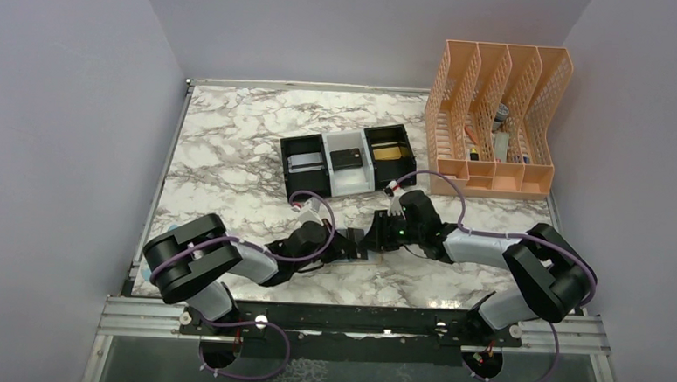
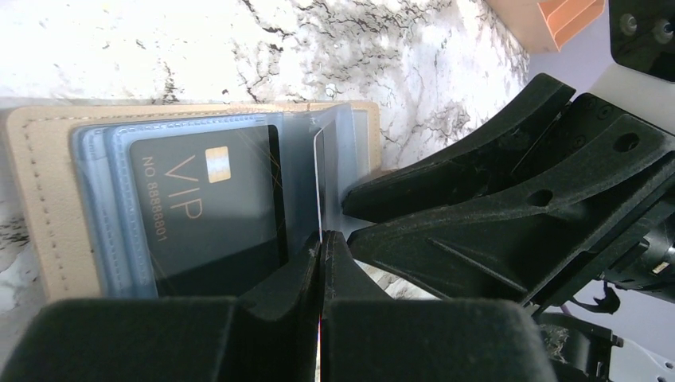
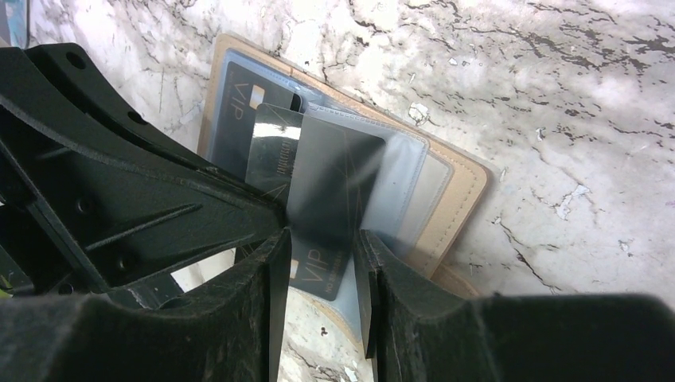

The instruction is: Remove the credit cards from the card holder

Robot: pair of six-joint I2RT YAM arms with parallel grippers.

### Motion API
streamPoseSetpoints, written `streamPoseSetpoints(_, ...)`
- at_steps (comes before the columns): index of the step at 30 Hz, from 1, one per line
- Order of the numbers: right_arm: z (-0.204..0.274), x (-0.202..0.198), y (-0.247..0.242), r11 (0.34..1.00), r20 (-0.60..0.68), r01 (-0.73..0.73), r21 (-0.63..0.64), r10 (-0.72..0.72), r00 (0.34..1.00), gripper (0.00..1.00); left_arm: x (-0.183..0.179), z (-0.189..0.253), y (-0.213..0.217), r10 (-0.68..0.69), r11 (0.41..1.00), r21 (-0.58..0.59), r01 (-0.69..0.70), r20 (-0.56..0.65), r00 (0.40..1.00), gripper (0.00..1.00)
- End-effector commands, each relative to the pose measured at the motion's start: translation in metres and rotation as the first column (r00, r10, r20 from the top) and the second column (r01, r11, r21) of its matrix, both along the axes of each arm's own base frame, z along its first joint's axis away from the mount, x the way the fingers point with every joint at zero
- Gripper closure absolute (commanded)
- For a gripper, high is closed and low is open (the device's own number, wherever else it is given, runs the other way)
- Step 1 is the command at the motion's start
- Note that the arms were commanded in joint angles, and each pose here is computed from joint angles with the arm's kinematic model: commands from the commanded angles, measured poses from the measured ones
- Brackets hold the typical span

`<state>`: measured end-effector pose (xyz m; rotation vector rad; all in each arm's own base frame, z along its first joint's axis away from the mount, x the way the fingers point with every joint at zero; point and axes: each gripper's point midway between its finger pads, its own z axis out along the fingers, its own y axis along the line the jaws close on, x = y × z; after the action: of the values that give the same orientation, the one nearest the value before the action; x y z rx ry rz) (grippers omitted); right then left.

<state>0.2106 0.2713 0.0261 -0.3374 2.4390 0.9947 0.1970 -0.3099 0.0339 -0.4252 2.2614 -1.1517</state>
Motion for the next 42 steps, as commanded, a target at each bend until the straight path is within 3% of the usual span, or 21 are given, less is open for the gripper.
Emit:
streamPoseSetpoints(1, -0.043, -0.007, -0.034, 0.981, -0.055, 0.059, -0.185, -0.07, 0.996, 0.63, -0.009, -0.001, 0.005, -0.016, 1.0, 0.005, 0.017, -0.004, 1.0, 1.0)
streamPoseSetpoints(12, -0.032, -0.005, -0.03, 0.986, -0.039, 0.047, -0.16, -0.054, 0.998, 0.63, -0.005, 0.014, 0.02, -0.01, 0.997, 0.078, 0.006, 0.056, 0.998, 1.0)
streamPoseSetpoints(24, 0.043, 0.009, -0.017, 0.999, 0.116, 0.015, -0.048, -0.009, 0.993, 0.61, 0.0, 0.049, 0.055, -0.019, 0.96, 0.28, -0.023, 0.148, 0.989, 1.0)
streamPoseSetpoints(30, 0.078, 0.008, -0.017, 1.0, 0.207, 0.008, 0.017, -0.011, 0.978, 0.45, -0.003, 0.061, 0.06, -0.054, 0.959, 0.284, -0.003, 0.192, 0.98, 1.0)
streamPoseSetpoints(34, 0.087, 0.018, -0.03, 0.995, 0.258, 0.103, 0.014, -0.103, 0.961, 0.22, -0.007, 0.066, 0.051, -0.192, 0.945, 0.301, 0.128, 0.193, 0.962, 1.0)
streamPoseSetpoints(38, 0.092, 0.022, -0.038, 0.989, 0.24, 0.123, 0.079, -0.139, 0.961, 0.17, -0.004, 0.078, 0.054, -0.219, 0.958, 0.231, 0.17, 0.203, 0.954, 1.0)
streamPoseSetpoints(42, 0.101, 0.018, -0.047, 0.958, 0.137, 0.043, 0.285, -0.085, 0.987, 0.17, 0.004, 0.101, 0.07, -0.151, 0.988, 0.005, 0.155, 0.255, 0.955, 1.0)
